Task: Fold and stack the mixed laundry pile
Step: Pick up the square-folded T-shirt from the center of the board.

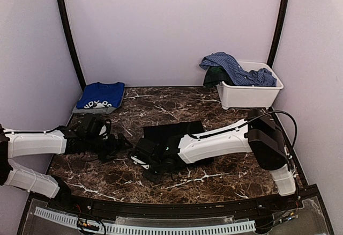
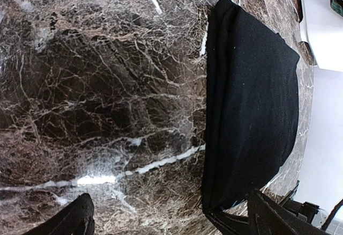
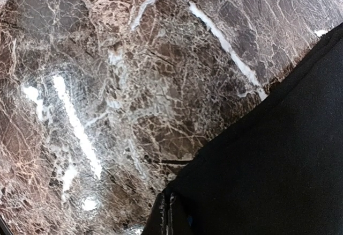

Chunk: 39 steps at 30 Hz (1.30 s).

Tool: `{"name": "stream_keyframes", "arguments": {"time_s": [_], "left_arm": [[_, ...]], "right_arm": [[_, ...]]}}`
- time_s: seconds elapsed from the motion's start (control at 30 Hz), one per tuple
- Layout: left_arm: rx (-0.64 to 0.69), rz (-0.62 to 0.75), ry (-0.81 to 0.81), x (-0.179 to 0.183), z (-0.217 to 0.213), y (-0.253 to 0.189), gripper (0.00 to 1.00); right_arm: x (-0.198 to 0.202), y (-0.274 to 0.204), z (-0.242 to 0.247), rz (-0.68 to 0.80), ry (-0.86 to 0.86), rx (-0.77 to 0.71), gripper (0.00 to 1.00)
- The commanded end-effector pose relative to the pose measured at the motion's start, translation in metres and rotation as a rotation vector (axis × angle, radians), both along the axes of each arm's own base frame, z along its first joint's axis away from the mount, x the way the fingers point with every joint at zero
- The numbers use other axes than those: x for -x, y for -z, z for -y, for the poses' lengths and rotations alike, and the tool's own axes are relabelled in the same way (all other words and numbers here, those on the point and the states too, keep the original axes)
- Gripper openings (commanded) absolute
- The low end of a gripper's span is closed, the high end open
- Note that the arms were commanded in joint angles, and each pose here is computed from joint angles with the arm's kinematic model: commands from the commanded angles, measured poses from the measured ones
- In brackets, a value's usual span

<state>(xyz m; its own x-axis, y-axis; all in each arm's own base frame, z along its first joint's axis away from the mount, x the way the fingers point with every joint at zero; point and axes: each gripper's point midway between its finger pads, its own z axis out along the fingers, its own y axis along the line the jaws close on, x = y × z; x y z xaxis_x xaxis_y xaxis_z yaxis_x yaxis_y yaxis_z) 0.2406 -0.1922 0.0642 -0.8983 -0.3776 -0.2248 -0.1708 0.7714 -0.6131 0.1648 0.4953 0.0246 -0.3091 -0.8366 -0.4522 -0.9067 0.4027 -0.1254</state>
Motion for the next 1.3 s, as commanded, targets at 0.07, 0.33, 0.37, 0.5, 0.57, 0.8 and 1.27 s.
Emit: {"name": "stream_keyframes", "arguments": {"time_s": [0.07, 0.33, 0.37, 0.5, 0.57, 0.8, 1.27], "left_arm": [[0.016, 0.008, 0.004, -0.001, 0.001, -0.001, 0.99], [0.139, -0.005, 0.004, 0.001, 0.016, 0.003, 0.99], [0.161, 0.009, 0.009, -0.001, 0.019, 0.0, 0.99], [0.206, 0.032, 0.002, -0.006, 0.025, -0.006, 0.99], [0.215, 0.042, -0.002, -0.01, 0.027, -0.01, 0.99], [0.257, -0.002, 0.011, -0.016, 0.046, -0.008, 0.99], [0.365, -0.117, -0.03, -0.02, 0.085, 0.023, 0.97]], "right_arm": [[0.0, -0.034, 0.005, 0.034, 0.009, -0.008, 0.0], [-0.005, -0.074, -0.002, 0.045, 0.015, -0.13, 0.0], [-0.005, -0.075, -0.003, 0.038, 0.015, -0.136, 0.0], [-0.005, -0.08, -0.007, 0.029, 0.007, -0.167, 0.0], [-0.005, -0.081, -0.008, 0.027, 0.004, -0.173, 0.0], [-0.003, -0.084, -0.016, 0.012, -0.006, -0.196, 0.0], [-0.002, -0.115, -0.049, 0.002, -0.05, -0.292, 0.0]]}}
